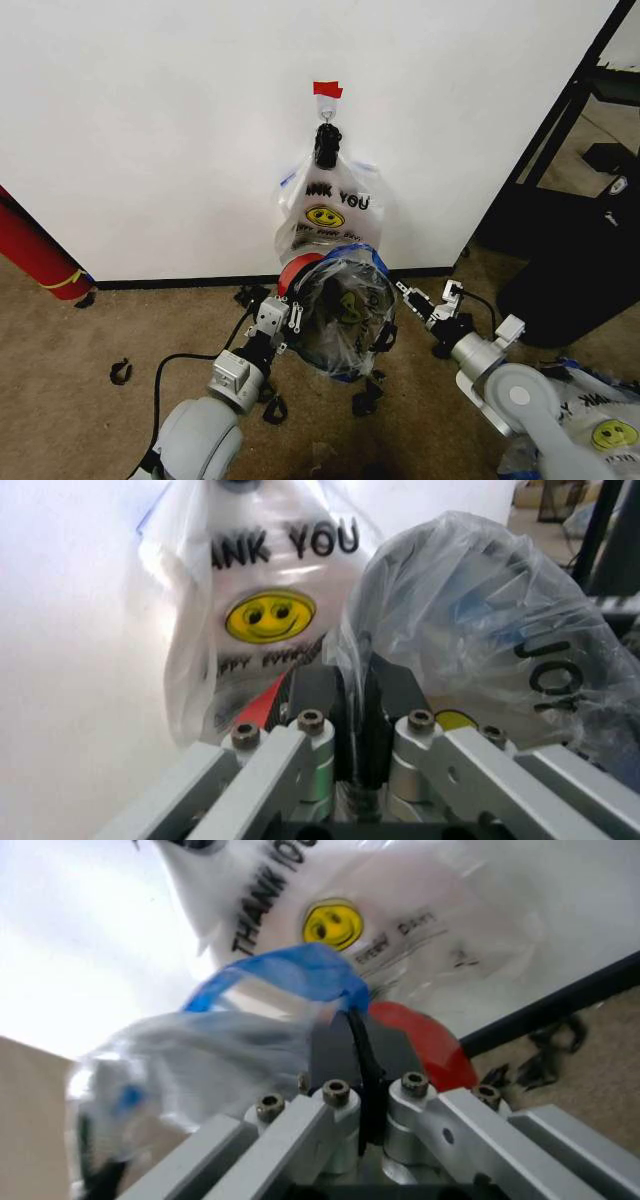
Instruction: Pick up the garbage bag from the wall and place it over the trash bin.
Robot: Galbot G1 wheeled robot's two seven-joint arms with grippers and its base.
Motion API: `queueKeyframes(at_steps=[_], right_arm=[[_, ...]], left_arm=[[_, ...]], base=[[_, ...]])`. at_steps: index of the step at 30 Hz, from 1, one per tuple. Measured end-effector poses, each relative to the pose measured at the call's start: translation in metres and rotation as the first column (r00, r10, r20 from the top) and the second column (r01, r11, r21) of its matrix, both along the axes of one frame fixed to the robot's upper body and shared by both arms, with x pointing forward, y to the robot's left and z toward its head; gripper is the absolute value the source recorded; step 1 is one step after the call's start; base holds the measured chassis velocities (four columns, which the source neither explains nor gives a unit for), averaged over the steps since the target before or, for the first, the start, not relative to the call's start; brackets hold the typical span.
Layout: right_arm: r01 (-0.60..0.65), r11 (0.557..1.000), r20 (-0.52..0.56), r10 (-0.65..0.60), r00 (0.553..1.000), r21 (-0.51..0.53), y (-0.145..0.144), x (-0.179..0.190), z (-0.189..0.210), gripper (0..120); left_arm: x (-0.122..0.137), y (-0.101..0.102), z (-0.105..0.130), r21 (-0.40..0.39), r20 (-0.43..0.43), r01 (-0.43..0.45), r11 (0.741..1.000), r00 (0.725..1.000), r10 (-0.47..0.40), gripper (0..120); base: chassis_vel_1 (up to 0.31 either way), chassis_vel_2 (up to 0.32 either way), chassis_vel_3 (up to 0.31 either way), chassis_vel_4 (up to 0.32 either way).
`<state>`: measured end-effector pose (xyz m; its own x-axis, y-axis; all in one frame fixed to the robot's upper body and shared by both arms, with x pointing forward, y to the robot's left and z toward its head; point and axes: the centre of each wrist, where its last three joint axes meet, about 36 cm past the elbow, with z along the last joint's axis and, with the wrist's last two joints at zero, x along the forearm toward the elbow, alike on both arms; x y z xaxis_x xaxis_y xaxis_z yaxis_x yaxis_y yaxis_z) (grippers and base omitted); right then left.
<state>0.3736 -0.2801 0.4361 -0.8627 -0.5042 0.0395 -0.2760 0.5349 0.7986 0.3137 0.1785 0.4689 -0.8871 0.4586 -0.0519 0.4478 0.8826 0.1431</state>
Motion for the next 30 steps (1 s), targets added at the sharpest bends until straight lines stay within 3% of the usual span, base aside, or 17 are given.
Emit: queueKeyframes(at_steps=[10, 14, 19, 22, 30], right_arm=[[0.043, 0.999, 0.044, -0.042, 0.998, -0.016, -0.014, 0.009, -0.02, 0], [-0.002, 0.999, 0.128, 0.006, 0.992, -0.032, -0.026, 0.015, -0.034, 0], [-0.097, 0.989, 0.29, 0.127, 0.949, -0.113, -0.057, 0.028, -0.072, 0], [-0.099, 0.987, 0.331, 0.137, 0.934, -0.128, -0.065, 0.033, -0.08, 0], [-0.011, 0.99, 0.459, 0.075, 0.885, -0.14, -0.068, 0.042, -0.087, 0]], left_arm=[[-0.001, 0.0, 0.001, -0.045, 0.021, 0.079, 0.996, 0.997, -0.078, 3], [-0.002, 0.001, 0.003, -0.073, 0.01, 0.115, 0.991, 0.993, -0.115, 3], [-0.007, -0.002, 0.017, -0.176, -0.058, 0.163, 0.971, 0.983, -0.176, 3], [-0.008, -0.002, 0.02, -0.196, -0.077, 0.178, 0.964, 0.977, -0.197, 3], [-0.004, -0.002, 0.012, -0.177, -0.108, 0.181, 0.967, 0.973, -0.202, 3]], base=[[0.0, 0.0, 0.0, 0.0], [0.0, 0.0, 0.0, 0.0], [0.0, 0.0, 0.0, 0.0], [0.0, 0.0, 0.0, 0.0], [0.0, 0.0, 0.0, 0.0]])
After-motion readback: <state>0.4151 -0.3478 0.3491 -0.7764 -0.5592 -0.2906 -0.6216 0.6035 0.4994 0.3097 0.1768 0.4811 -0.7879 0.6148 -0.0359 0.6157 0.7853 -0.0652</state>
